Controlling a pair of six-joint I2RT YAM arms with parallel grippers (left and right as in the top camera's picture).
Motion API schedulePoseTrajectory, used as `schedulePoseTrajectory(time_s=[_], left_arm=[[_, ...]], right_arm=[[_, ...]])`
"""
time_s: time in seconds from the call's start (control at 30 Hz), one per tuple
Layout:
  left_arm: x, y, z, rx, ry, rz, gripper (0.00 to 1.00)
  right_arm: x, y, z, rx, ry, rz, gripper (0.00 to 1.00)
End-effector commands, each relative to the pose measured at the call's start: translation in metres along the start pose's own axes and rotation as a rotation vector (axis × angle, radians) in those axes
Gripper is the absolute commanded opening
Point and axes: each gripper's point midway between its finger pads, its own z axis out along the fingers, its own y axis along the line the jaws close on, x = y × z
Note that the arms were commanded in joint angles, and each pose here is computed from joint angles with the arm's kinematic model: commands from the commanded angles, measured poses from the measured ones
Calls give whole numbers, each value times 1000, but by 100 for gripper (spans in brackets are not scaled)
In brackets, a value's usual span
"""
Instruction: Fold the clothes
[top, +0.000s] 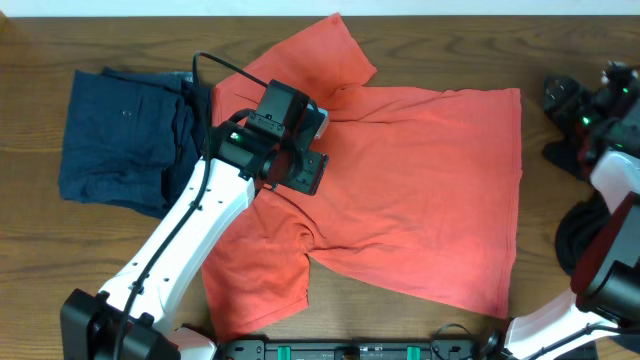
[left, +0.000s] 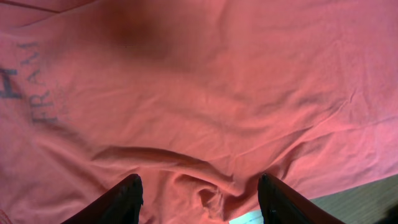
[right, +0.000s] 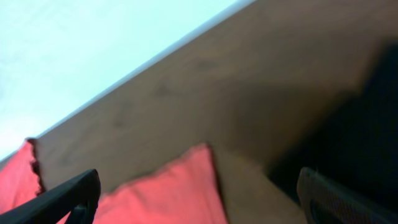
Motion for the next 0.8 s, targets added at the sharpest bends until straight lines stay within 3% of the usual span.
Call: schedulePoseTrajectory(time_s=[0.0, 0.23, 0.47, 0.67, 0.73, 0.77], left_arm=[[3, -2, 2, 9, 10, 7, 61], [2, 16, 1, -92, 3, 6, 62], [-1, 23, 0, -109, -6, -8, 63], [-1, 23, 0, -109, -6, -8, 66], [0, 23, 0, -109, -5, -8, 66], [0, 23, 0, -109, -5, -8, 66]], right_arm=[[-2, -6, -20, -29, 35, 61, 99], [50, 18, -53, -88, 282, 86, 99], [142, -5, -81, 252, 620, 101, 99], [184, -10, -86, 375, 729, 15, 68], [191, -15, -85, 419, 726, 17, 47], [193, -19, -86, 456, 718, 22, 43]])
